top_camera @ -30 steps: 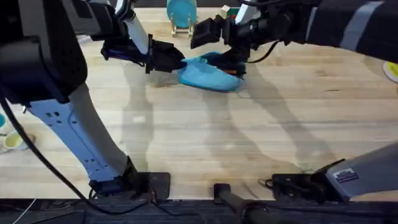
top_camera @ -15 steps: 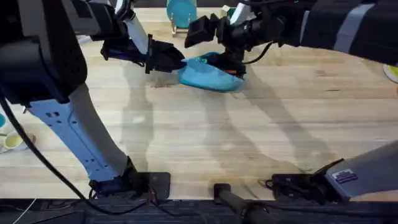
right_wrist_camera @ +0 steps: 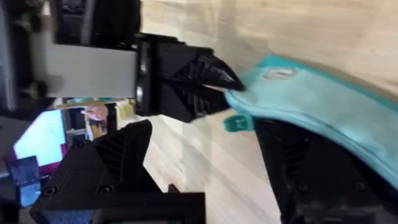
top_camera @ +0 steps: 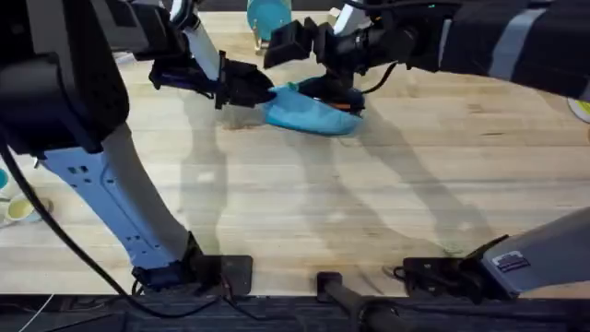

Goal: Unzip the bag, pick up the pens from the table one at a time and place them inside, then zip the bag closed.

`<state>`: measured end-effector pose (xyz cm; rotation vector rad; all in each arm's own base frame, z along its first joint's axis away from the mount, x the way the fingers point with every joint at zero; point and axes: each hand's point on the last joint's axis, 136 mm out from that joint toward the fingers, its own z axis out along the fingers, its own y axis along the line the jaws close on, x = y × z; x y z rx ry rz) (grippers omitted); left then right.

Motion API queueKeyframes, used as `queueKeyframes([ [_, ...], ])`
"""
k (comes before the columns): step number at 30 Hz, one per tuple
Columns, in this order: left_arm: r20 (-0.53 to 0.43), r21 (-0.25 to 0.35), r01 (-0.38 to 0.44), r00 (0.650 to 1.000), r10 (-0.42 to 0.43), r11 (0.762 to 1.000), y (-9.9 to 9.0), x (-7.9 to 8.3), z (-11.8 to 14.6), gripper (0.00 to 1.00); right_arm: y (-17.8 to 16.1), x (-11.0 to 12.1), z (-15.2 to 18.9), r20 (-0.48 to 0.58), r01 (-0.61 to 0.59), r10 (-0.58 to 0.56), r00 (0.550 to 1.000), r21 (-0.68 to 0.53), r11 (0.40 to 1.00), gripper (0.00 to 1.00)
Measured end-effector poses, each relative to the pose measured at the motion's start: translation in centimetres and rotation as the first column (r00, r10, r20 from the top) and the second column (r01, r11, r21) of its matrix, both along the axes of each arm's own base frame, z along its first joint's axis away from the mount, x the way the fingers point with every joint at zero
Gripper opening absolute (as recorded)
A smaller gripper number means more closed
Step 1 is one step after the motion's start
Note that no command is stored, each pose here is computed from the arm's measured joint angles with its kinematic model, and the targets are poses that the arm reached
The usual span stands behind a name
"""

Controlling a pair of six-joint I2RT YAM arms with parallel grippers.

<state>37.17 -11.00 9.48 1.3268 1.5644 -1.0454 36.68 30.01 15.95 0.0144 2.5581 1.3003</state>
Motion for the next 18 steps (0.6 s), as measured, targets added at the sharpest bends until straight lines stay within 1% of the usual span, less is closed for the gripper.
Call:
queueKeyframes([
  [3,0.0,0.0,0.0,1.0,0.0,1.0,0.0,0.0,0.0,0.042,0.5,0.4,1.0,0.041,-0.013,0.012,0.999,0.037,0.999,0.996],
  [6,0.0,0.0,0.0,1.0,0.0,1.0,0.0,0.0,0.0,0.042,1.0,0.5,1.7,0.059,-0.033,0.029,0.998,0.069,0.997,0.996],
  [14,0.0,0.0,0.0,1.0,0.0,1.0,0.0,0.0,0.0,0.042,1.6,-0.1,3.5,0.062,-0.099,0.09,0.994,0.166,0.981,0.996],
  [18,0.0,0.0,0.0,1.0,0.0,1.0,0.0,0.0,0.0,0.042,1.4,-0.1,3.9,0.071,-0.121,0.11,0.991,0.183,0.976,0.997],
])
